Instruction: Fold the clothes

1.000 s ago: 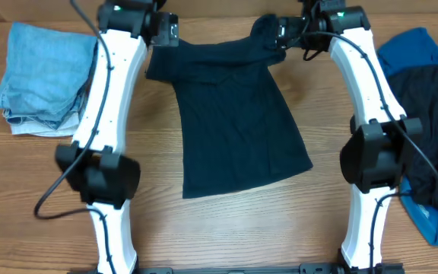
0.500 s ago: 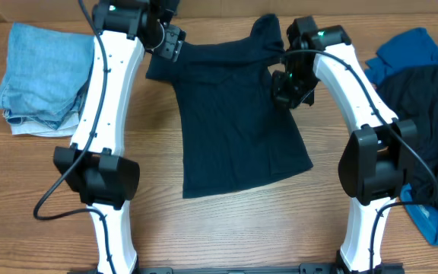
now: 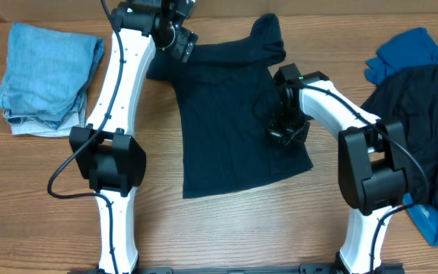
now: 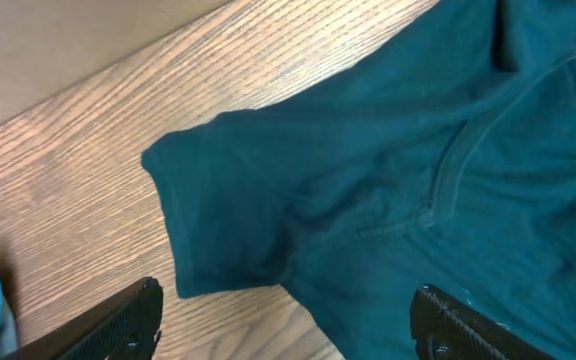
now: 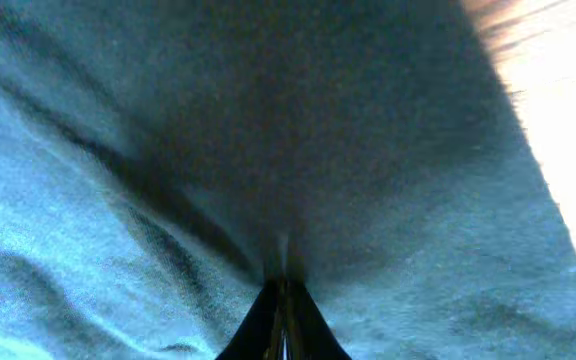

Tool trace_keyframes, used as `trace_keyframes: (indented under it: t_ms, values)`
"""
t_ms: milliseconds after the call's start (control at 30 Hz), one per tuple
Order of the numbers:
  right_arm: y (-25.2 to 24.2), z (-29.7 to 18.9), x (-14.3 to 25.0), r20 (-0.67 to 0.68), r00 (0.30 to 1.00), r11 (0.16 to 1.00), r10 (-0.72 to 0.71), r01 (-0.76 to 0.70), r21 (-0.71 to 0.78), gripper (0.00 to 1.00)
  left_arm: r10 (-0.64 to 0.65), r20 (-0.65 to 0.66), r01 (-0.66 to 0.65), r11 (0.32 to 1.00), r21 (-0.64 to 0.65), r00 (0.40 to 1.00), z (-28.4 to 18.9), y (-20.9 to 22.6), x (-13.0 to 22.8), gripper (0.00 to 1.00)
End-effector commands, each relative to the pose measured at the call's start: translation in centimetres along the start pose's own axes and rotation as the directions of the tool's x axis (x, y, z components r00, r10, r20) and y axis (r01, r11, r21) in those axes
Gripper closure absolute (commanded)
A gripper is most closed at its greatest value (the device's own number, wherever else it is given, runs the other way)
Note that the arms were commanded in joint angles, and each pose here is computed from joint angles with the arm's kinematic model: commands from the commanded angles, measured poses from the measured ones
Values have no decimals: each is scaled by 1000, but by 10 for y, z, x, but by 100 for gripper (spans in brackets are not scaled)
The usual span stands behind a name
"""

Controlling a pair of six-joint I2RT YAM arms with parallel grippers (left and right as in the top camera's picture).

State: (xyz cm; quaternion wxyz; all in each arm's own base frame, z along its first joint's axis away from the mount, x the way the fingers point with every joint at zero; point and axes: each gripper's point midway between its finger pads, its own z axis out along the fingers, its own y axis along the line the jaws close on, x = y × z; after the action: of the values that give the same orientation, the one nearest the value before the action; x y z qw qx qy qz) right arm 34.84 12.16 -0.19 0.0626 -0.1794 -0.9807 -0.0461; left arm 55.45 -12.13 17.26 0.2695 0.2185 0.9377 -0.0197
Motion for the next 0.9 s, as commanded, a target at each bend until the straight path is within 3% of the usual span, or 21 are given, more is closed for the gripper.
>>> trace_keyframes:
  t_ms: [0,67,333,467,533,567,633,700,800,867]
  values:
    - [-70,22,-21,91,992,960,88,-109,257,96,27,25,-27,1000,14,999,6,-3,-7,18]
    - [-95,16,-45,174,978,942,111,-160,296,96,28,43,-28,1000,9,999,6,-2,-11,17]
    - [-103,-1,-133,394,917,979,-60,-22,201,96,31,41,-32,999,9,999,11,-2,-11,16]
    - [-127,-18,-167,484,875,984,-17,-72,164,96,27,-66,-24,999,40,997,66,-7,19,16]
    - [-130,-30,-172,468,882,984,-59,-26,174,95,24,-115,-18,998,53,993,94,-9,36,16]
    - [-129,-39,-173,462,884,984,-68,-18,180,86,24,-136,-16,998,58,990,108,-11,44,18]
    - [-120,-63,-173,437,896,986,-73,-1,167,33,24,-160,-13,998,65,987,124,-12,54,21]
    - [-103,-80,-170,417,906,994,-77,35,108,25,20,-170,-8,997,70,985,129,-14,57,23]
    - [-68,-101,-163,387,919,992,-79,111,-60,23,20,-173,-7,997,75,985,131,-15,59,30]
    - [-45,-112,-154,359,929,970,-84,158,-182,23,13,-207,4,997,80,978,130,-17,67,44]
